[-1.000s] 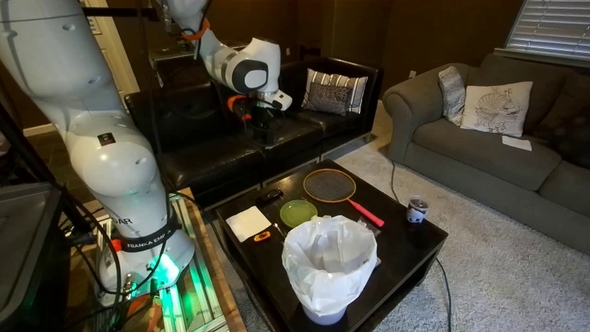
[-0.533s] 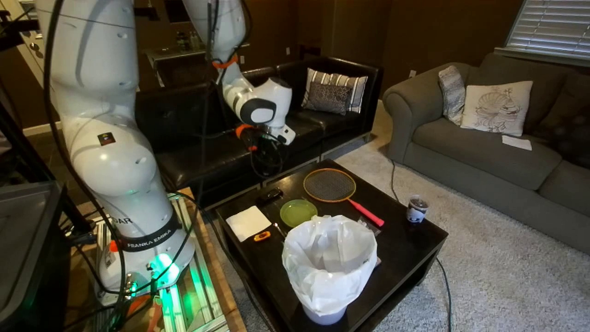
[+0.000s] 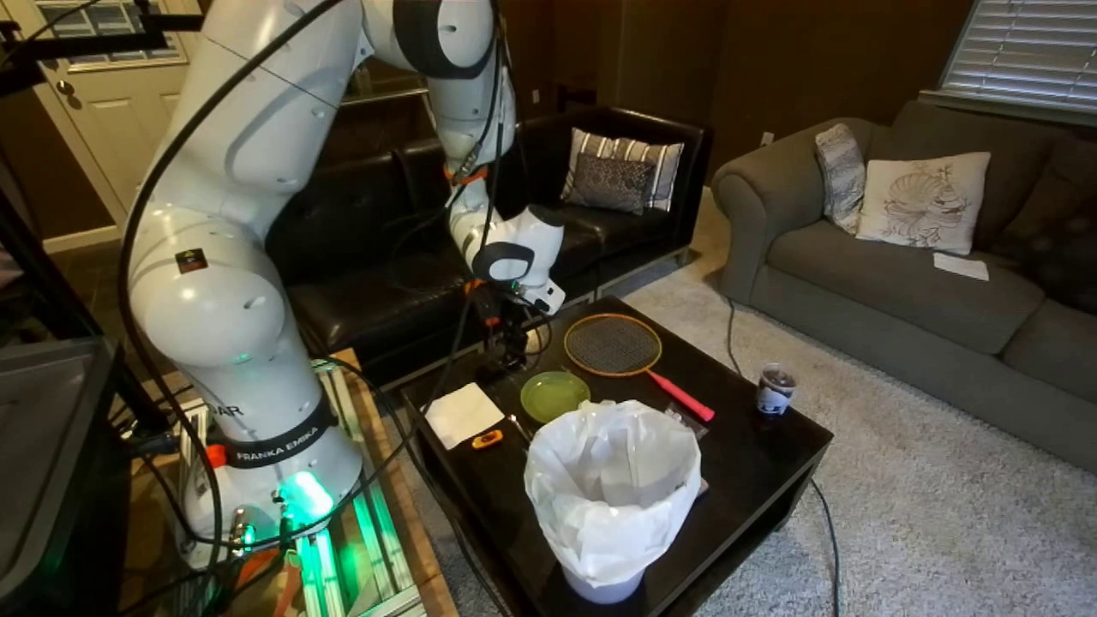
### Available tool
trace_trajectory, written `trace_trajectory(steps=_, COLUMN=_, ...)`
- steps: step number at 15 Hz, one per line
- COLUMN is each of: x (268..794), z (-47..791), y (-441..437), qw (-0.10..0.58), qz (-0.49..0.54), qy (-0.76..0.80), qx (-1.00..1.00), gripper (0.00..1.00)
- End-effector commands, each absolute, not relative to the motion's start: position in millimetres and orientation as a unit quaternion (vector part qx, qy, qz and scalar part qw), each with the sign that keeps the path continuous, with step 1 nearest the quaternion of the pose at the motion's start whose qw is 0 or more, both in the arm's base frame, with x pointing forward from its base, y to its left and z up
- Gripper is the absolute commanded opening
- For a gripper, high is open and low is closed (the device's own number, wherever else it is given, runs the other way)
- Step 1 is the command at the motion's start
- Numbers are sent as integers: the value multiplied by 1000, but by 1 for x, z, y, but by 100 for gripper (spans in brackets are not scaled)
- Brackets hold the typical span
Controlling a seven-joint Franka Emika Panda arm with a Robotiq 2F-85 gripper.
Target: Throw the white object into the bin
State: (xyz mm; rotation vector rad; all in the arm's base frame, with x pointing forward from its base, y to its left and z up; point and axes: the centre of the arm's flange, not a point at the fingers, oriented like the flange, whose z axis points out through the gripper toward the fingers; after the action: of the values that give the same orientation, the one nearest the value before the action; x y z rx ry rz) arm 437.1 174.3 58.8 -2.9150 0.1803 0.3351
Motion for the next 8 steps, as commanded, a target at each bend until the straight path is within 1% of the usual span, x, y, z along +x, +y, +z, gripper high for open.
trace_trajectory(steps=1, x=438, z=62, y=175, qw=101, qz=111, qy=60, qx=-987, gripper=100)
trace_trajectory(steps=4, x=439, z=67, y=176, qw=102, qz=107, qy=58, qx=-987, gripper=100)
trace_trajectory(steps=5, x=447, z=56, y=174, qw=99, qz=123, qy=72, qx=-985, gripper=100)
trace_trajectory(steps=8, x=464, z=26, y=162, qw=88, qz=123, qy=100, qx=-983, gripper=100)
